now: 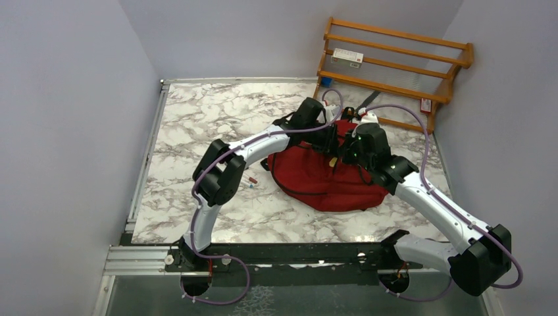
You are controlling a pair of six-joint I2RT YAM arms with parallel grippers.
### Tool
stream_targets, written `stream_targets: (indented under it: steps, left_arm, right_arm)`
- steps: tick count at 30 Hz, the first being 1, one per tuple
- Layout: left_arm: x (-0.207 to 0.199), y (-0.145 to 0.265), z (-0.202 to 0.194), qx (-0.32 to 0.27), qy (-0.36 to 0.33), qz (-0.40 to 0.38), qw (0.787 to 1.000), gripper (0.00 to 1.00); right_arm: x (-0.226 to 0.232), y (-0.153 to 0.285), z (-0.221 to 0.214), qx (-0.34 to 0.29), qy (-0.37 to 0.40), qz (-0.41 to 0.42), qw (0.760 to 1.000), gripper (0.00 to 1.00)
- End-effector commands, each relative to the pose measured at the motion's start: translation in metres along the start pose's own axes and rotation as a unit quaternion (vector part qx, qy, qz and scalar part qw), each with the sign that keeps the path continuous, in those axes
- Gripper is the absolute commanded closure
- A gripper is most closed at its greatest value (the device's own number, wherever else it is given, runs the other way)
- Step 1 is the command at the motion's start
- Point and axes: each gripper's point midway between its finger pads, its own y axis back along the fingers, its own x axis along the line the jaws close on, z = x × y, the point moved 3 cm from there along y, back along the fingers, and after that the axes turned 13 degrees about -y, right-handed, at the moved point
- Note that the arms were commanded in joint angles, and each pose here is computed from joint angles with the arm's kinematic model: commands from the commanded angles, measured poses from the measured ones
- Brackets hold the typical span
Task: Pack the student bag
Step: Place the stationery in the student bag.
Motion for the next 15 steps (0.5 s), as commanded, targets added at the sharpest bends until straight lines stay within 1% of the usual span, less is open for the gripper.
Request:
stream_targets:
  steps: [1,2,6,9,11,15]
  left_arm:
    - [-0.020,-0.010,0.025,-0.052,0.031,-0.048,0.997,1.00]
    - [-0.019,-0.012,0.022,-0.055,0.045,-0.055,0.996,1.00]
    - [-0.031,-0.017,0.021,-0.076,0.064,-0.096,0.990,0.77]
    - [-0.037,-0.019,0.017,-0.074,0.060,-0.102,0.990,0.56]
    - [-0.037,-0.018,0.016,-0.075,0.058,-0.100,0.990,0.49]
    - [-0.039,-0.013,0.018,-0.079,0.048,-0.091,0.992,0.46]
  right_arm:
    - [0.018,0.003,0.007,-0.011,-0.023,0.049,0.998,0.99]
    - [0.017,0.003,0.006,-0.011,-0.025,0.048,0.998,0.99]
    - [0.014,0.004,0.005,-0.013,-0.030,0.044,0.998,0.99]
    - [0.012,0.006,0.005,-0.017,-0.032,0.038,0.999,1.00]
    - [0.011,0.006,0.005,-0.017,-0.033,0.037,0.999,1.00]
    - [0.010,0.006,0.004,-0.016,-0.032,0.033,0.999,0.99]
